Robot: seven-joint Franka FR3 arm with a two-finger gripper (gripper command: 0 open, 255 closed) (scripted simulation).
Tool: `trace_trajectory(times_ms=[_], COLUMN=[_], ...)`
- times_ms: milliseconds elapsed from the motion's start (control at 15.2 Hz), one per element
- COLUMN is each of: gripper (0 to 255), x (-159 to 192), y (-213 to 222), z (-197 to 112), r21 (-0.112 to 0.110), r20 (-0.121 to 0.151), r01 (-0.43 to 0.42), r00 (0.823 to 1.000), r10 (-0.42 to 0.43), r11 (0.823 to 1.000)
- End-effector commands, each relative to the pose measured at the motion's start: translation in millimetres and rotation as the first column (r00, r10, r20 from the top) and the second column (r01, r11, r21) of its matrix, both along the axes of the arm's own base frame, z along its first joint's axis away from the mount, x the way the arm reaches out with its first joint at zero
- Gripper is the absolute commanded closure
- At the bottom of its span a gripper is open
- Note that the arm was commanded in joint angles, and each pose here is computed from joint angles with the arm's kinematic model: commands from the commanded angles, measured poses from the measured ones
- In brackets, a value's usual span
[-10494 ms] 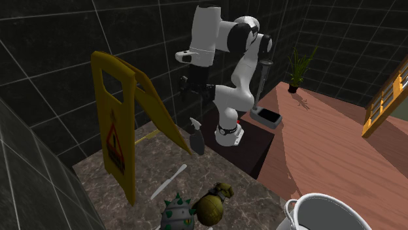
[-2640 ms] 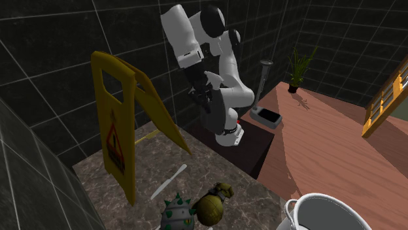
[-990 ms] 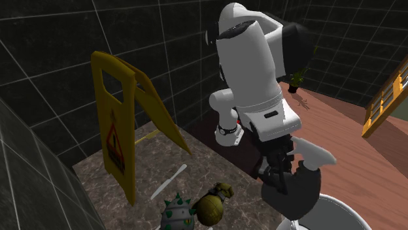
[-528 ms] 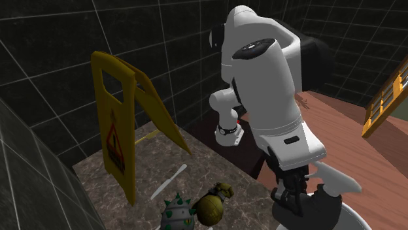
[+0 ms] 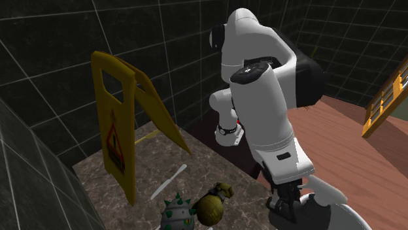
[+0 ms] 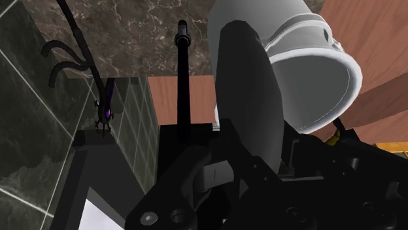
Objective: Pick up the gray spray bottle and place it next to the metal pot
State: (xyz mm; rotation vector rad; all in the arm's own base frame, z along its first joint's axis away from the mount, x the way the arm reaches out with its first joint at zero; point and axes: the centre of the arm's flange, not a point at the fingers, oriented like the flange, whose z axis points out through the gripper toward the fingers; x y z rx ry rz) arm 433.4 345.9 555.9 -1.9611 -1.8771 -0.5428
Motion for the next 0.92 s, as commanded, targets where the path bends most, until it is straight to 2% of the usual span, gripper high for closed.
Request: trace_trajectory(times_ms=[0,858], gripper=[255,255], x=[1,1], y=[0,0], z=[-12,-80], r21=[0.000,0.000], r20=[0.001,0.001], r01=[0.000,0.000], r00=[1.000,1.000], r10=[0.000,0.000], r11=[1.000,1.000])
